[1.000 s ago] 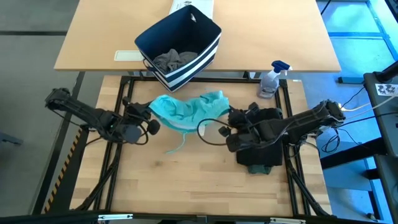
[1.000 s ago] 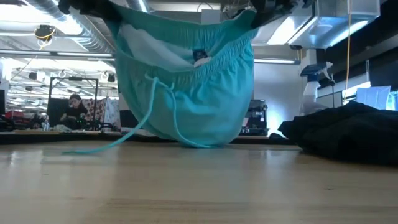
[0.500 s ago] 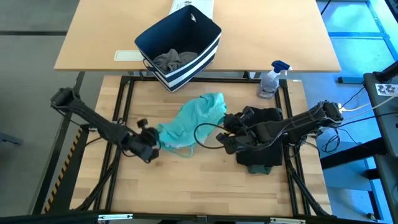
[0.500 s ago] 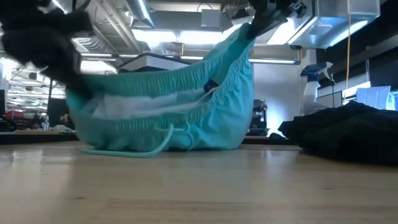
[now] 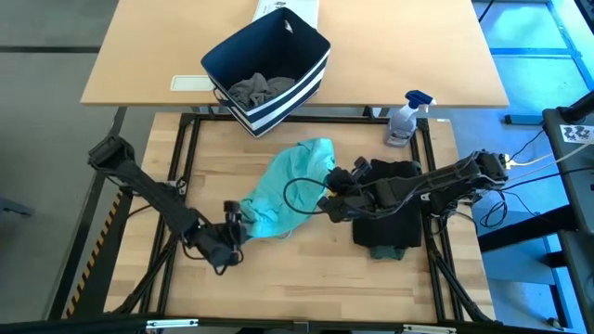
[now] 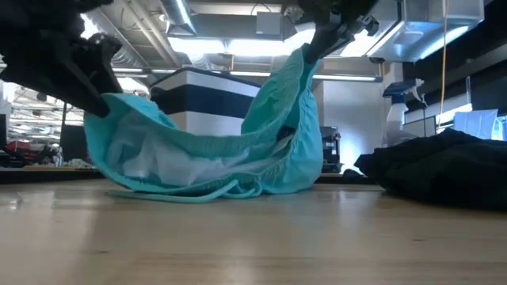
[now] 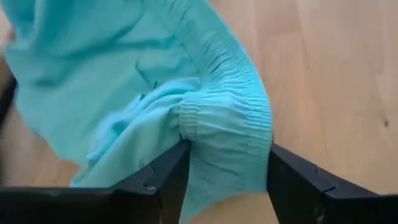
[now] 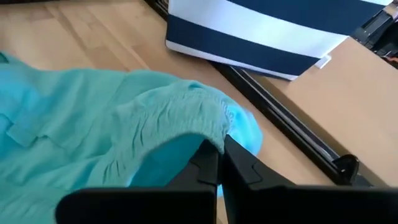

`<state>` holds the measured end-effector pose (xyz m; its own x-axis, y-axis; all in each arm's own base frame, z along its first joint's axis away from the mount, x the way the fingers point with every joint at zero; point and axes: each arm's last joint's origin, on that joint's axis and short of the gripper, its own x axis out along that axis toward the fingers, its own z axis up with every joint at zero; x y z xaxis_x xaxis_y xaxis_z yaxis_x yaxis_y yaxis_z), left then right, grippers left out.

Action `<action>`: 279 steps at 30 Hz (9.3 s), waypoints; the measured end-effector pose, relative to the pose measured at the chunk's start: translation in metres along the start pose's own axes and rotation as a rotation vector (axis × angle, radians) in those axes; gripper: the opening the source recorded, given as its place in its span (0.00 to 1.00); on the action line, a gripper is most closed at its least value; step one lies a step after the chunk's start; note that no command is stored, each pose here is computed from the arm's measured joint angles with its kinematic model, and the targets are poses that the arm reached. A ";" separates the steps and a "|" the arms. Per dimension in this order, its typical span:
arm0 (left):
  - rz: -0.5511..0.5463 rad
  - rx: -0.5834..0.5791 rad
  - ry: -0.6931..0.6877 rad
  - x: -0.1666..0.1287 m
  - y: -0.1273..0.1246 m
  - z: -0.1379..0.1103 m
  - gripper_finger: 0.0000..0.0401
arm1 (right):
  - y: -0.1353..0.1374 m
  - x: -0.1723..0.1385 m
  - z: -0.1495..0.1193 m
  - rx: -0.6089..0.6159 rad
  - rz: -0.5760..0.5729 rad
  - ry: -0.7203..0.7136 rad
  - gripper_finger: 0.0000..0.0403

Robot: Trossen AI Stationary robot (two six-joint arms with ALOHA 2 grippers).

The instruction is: Fold Laundry from Bin

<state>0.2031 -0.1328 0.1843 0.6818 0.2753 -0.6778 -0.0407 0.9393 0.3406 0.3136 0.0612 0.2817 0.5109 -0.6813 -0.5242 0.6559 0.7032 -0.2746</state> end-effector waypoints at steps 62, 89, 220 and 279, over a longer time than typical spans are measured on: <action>0.242 0.023 0.280 0.017 -0.012 -0.023 0.38 | 0.002 0.002 -0.001 -0.021 0.033 0.025 0.00; 0.082 -0.120 0.126 -0.036 -0.008 -0.014 0.38 | 0.002 0.002 -0.001 -0.022 0.042 0.031 0.00; 0.638 -0.511 -0.056 -0.060 0.071 0.043 0.00 | 0.026 0.022 -0.142 0.158 0.133 0.301 0.05; 0.910 -0.579 -0.441 -0.141 0.164 0.026 0.00 | -0.101 -0.029 0.095 -0.012 -0.060 -0.093 0.01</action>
<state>0.1195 -0.0228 0.3521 0.4195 0.9077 -0.0125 -0.8954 0.4160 0.1586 0.2850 -0.0094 0.4009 0.5205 -0.7382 -0.4291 0.6805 0.6622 -0.3136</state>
